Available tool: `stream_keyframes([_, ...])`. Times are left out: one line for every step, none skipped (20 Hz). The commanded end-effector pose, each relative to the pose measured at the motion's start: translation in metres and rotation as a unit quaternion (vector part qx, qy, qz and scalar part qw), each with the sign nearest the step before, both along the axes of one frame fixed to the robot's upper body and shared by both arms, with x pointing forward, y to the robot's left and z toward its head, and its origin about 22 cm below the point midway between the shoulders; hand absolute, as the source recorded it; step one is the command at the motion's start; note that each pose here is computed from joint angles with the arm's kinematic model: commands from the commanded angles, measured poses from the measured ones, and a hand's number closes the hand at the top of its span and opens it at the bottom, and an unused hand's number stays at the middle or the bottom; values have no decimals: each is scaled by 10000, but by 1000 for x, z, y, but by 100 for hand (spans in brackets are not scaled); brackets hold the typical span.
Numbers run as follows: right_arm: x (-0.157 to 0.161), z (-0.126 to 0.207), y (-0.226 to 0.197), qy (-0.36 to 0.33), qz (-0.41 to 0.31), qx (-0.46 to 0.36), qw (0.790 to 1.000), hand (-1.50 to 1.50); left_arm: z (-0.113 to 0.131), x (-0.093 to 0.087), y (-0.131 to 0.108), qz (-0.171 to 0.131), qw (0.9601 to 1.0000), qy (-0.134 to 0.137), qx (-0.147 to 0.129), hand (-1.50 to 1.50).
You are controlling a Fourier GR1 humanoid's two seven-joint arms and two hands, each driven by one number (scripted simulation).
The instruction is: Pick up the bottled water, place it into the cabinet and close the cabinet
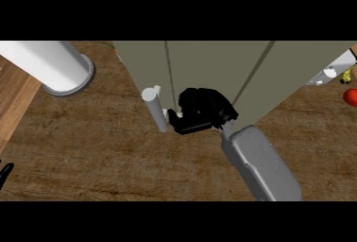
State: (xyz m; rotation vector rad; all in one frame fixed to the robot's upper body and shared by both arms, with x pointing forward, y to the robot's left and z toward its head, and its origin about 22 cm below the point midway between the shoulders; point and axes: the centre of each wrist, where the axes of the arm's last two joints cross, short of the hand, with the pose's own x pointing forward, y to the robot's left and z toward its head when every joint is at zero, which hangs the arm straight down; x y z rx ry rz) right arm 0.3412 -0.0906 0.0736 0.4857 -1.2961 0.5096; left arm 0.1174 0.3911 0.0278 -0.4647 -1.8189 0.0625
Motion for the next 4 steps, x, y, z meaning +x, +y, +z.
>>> stream_keyframes([40,64,-8,-1043,-529,519,9918,150,3,1,1,-82,9996,-197,-177,-150])
stream_keyframes([35,62,0,-972,-441,495,9931,150,-1,1,-5,-122,9997,-138,-160,-150])
stream_keyframes([33,51,2,-850,-408,434,9946,150,0,4,-7,-84,9996,-210,-165,-150])
stream_keyframes([32,50,9,-761,-396,393,9955,150,5,5,-2,-103,9997,-208,-63,-150])
